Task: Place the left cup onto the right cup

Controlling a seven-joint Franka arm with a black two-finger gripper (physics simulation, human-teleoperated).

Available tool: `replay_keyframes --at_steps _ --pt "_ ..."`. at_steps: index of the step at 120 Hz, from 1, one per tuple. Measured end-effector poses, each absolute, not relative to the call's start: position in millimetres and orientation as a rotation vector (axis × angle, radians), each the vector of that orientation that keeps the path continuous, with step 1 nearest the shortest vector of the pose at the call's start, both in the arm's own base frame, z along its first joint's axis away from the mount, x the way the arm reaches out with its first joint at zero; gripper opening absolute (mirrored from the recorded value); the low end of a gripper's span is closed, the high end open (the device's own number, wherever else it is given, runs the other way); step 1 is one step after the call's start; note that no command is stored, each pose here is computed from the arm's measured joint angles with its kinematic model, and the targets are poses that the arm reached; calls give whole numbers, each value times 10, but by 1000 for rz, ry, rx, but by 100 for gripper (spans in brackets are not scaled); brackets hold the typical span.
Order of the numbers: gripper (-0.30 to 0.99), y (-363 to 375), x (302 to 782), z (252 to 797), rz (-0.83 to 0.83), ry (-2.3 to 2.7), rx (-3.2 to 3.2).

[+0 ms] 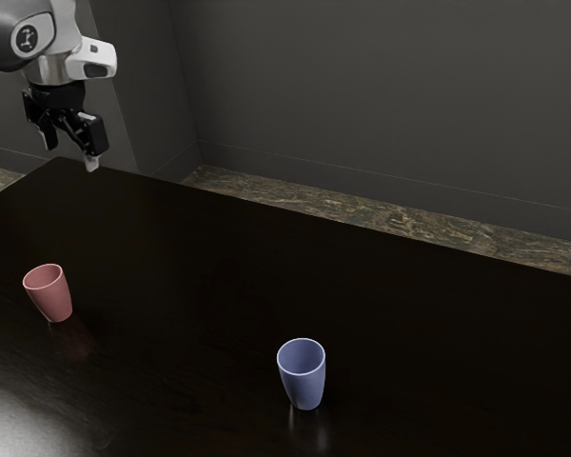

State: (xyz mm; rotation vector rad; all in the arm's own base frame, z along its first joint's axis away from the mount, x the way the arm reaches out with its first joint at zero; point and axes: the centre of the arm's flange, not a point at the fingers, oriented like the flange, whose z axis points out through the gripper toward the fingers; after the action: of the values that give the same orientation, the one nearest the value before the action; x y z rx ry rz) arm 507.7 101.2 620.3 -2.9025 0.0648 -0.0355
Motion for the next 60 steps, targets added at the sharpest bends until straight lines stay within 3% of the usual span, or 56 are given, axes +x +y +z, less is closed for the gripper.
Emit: replay_keyframes --at_steps 60 --pt "69 978 5197 5962 19 64 -2908"
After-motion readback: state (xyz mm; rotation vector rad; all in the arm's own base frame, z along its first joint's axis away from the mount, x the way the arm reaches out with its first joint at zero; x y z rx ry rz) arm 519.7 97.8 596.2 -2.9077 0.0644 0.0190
